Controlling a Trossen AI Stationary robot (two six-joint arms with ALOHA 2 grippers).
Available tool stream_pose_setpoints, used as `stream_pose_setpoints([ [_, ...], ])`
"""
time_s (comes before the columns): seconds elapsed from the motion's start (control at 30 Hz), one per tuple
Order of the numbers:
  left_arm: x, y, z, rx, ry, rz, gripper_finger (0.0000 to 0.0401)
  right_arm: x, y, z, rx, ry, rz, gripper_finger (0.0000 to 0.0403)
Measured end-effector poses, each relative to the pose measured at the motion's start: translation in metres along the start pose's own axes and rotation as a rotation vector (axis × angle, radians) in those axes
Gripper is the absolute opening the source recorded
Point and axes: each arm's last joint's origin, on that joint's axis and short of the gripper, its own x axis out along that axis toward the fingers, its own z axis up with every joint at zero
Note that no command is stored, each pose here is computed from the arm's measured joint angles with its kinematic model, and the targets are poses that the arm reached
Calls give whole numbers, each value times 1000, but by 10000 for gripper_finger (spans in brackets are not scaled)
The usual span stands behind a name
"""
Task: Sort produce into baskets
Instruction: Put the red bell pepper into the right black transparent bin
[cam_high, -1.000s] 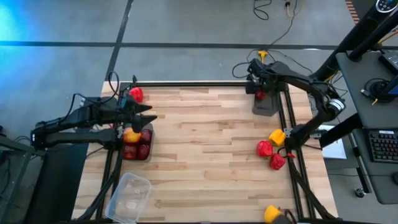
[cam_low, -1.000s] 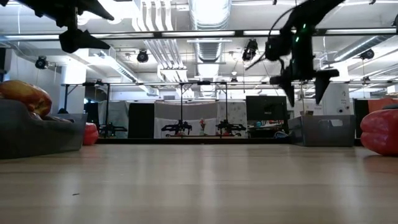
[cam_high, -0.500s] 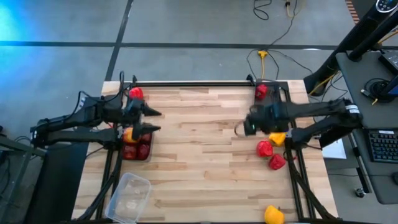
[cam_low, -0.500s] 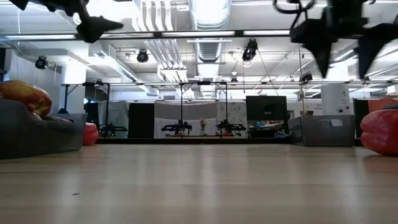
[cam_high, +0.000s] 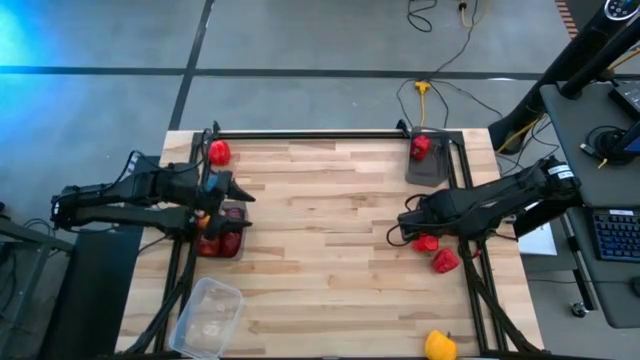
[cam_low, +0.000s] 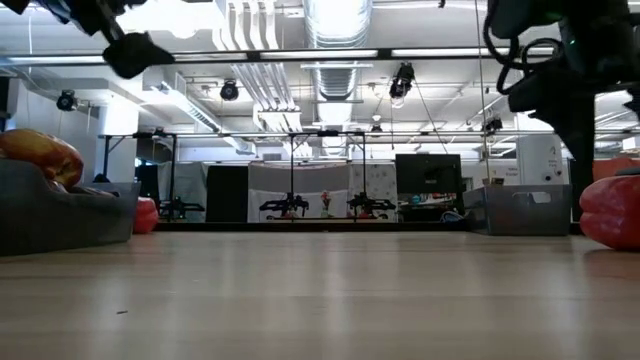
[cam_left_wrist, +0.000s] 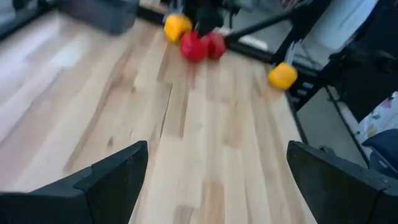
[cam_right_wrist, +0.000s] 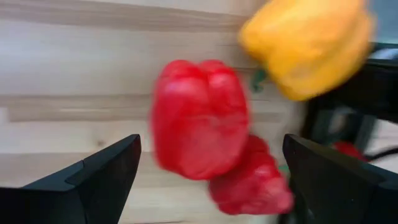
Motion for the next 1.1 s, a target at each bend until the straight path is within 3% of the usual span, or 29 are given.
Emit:
stream_pose_setpoints([
  [0.23,0,0,-2,-50,25,-2,365,26,7,4,59,57,28,384],
  [0.37,0,0,-2,-48,20,3,366,40,7,4,68,61,-23,384],
  [0.6,-1,-1,-1,-161,-4,10,366,61,32,4,35,64,48,384],
  [0.8,-2,-10,-1,-195,-23,-21,366,83,51,4,38,8,22,384],
  [0.93,-2,-15,1,-193,-80,8,366,78,67,3,5,-5,23,356],
  [1.03,-1,-16,9,-190,-198,80,366,63,80,6,-39,-39,67,313],
  [1.1,0,-16,17,-183,-292,128,366,47,85,13,-68,-62,95,309],
])
